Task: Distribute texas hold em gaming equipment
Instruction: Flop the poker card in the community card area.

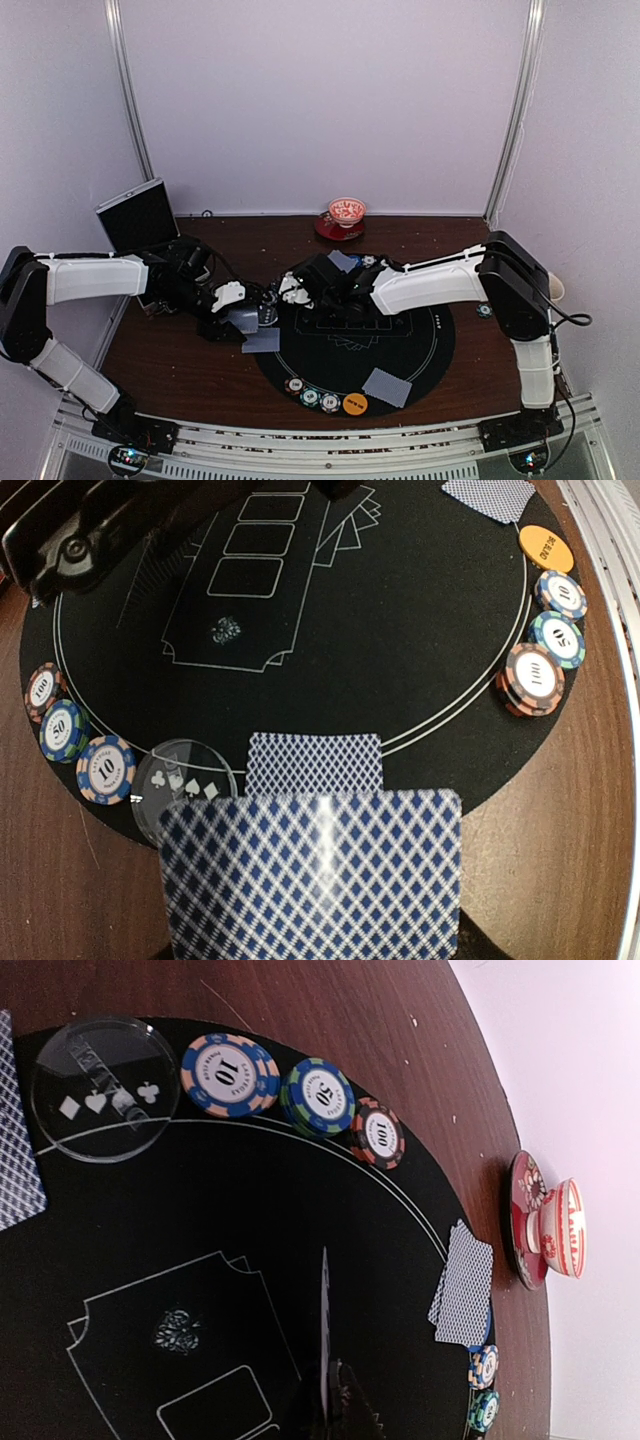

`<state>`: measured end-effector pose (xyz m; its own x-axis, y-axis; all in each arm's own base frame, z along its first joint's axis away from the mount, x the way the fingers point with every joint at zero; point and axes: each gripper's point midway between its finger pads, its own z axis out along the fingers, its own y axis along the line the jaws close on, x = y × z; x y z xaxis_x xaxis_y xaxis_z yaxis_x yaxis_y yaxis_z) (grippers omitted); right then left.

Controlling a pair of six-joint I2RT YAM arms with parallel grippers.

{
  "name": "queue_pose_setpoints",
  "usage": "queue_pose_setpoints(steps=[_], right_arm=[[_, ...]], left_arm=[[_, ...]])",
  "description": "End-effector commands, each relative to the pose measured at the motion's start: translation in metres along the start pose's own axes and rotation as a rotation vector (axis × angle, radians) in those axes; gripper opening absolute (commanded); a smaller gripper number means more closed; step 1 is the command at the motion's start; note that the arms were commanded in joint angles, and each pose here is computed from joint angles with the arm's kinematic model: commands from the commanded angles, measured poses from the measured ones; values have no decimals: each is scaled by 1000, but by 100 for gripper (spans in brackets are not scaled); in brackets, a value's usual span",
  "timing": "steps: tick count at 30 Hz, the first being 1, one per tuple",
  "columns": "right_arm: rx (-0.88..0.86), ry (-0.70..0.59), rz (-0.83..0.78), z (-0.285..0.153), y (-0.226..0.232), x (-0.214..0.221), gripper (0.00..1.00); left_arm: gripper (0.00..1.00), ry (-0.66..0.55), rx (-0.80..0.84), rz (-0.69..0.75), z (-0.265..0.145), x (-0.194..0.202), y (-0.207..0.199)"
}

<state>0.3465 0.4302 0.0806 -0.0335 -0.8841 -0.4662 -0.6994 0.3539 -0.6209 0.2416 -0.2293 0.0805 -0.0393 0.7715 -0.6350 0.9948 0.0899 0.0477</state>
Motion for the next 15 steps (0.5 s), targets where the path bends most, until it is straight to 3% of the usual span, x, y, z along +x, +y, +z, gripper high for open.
queue_pose_setpoints(steps=[1,8,15], right_arm=[[-48,-34,-4,-2,17,-7,5],[-74,-18,-12,0,27,-2,9],[-88,-20,-15,-4,32,-3,30]], left_arm=[[58,-35,-10,23,-3,-9,1],[58,-36,-9,23,-4,-9,1],[58,-38,-9,23,-4,-9,1]])
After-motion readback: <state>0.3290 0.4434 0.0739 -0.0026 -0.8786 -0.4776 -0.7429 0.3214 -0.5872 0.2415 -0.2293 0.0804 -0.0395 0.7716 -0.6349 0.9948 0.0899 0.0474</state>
